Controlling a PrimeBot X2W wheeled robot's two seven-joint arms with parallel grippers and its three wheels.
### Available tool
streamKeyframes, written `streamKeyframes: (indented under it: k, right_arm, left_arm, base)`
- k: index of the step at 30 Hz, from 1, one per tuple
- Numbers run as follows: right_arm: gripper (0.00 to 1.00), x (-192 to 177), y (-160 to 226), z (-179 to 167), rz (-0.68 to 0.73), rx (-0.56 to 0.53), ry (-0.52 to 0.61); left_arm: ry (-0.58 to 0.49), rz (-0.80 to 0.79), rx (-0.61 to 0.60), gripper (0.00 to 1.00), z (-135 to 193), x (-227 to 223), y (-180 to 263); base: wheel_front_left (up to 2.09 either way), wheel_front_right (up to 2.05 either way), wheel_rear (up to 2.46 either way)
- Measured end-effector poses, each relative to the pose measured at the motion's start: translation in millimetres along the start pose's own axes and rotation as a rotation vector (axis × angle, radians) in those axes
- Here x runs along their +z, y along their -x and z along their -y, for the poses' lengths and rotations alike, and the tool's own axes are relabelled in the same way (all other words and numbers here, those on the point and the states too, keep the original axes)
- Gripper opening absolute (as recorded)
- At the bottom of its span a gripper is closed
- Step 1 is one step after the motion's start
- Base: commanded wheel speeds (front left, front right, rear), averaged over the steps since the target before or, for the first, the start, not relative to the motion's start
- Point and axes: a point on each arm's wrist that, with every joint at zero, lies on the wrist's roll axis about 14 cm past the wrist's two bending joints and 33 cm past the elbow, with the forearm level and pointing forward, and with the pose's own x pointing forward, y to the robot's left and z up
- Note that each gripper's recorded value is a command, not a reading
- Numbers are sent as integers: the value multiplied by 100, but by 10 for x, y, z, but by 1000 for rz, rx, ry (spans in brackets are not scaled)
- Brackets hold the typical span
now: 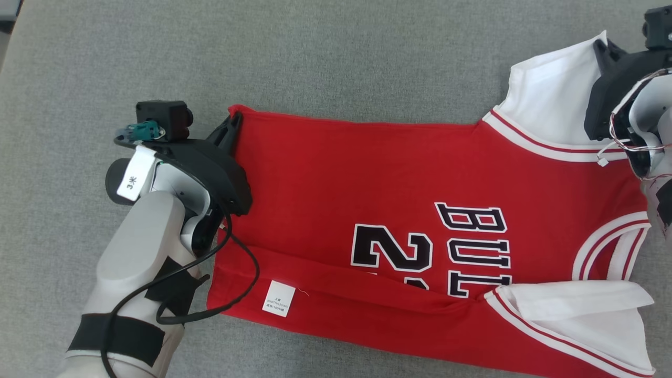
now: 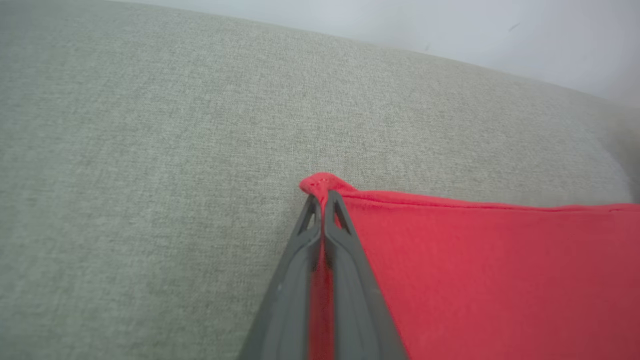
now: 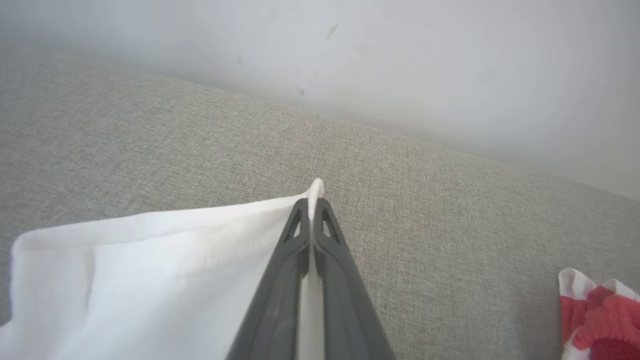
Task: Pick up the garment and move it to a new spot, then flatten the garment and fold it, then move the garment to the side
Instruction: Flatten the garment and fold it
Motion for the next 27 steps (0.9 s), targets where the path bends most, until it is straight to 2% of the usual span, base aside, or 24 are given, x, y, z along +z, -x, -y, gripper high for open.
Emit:
streamKeyframes:
  k: [6,12,16,20,27]
  right_arm:
    - [0,260,141,37,130,3,-44]
    - [0,341,313,45,216,11,-122]
    - [0,381,447,88,260,5,-160]
    - [0,353,591,69,266,12,-163]
    - [0,441,933,-131,327,96,-149]
  left_arm:
    - [14,69,12,0,-36,172,86]
    - [50,103,7,0,-8,263,159]
    - [36,97,15,0,-58,249,230]
    - [45,104,8,0,-70,287,307]
    - [16,70,-19,0,15,191,467]
  base:
    - [0,0,0]
    - [0,0,0]
    - [0,0,0]
    - [0,0,0]
    - [0,0,0]
